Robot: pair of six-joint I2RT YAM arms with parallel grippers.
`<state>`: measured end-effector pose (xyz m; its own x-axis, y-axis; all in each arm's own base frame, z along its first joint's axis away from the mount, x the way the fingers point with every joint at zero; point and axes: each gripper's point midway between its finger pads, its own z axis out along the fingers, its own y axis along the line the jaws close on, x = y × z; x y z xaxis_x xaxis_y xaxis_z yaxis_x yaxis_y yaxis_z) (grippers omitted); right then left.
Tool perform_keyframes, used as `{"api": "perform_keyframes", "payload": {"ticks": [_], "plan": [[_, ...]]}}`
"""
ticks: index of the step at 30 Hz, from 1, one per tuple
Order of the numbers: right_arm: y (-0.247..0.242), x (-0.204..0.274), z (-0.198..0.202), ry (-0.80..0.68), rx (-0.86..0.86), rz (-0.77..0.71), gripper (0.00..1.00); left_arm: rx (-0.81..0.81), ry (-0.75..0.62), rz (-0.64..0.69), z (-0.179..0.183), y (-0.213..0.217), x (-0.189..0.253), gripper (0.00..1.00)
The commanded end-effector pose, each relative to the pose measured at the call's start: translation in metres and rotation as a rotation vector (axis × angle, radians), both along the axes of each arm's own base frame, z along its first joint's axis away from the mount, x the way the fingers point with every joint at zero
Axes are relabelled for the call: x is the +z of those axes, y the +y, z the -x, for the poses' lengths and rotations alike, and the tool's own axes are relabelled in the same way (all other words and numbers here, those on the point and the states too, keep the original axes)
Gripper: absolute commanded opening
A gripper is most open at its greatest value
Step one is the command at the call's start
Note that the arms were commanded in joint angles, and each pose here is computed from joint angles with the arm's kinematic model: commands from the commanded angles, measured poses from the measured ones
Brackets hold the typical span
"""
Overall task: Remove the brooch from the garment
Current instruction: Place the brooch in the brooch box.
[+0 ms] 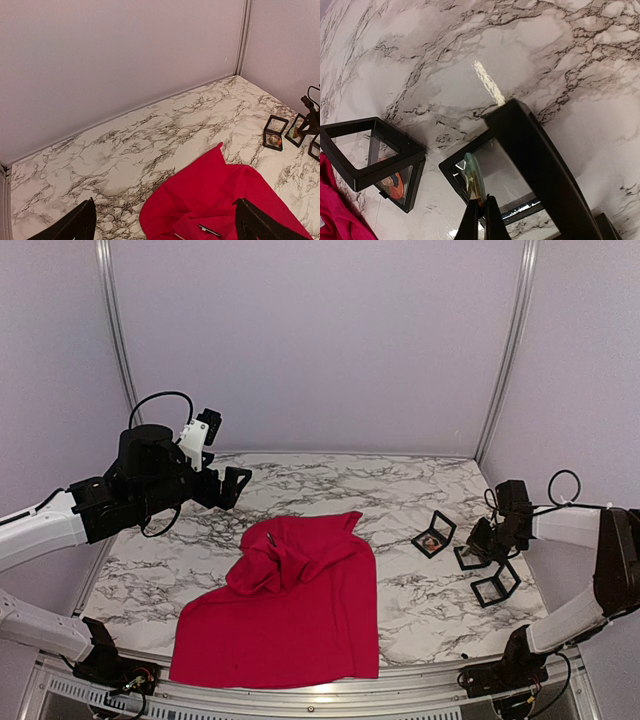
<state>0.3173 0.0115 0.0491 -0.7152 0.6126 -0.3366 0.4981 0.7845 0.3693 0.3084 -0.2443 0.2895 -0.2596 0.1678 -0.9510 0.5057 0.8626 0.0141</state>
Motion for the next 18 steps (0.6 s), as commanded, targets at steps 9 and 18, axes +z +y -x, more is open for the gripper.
{"api": "perform_keyframes", "payload": {"ticks": [9,18], "plan": [[-0.0047,-0.0013,0.0029,0.025,-0.009,0.015,0.07,-0.004,0.024,-0.013,0.0008,0.0016,-0.008,0.99],[-0.0063,0.0018,0.0074,0.037,0.003,0.033,0.21,-0.007,0.026,-0.012,0.0007,0.0007,-0.008,0.99]]}}
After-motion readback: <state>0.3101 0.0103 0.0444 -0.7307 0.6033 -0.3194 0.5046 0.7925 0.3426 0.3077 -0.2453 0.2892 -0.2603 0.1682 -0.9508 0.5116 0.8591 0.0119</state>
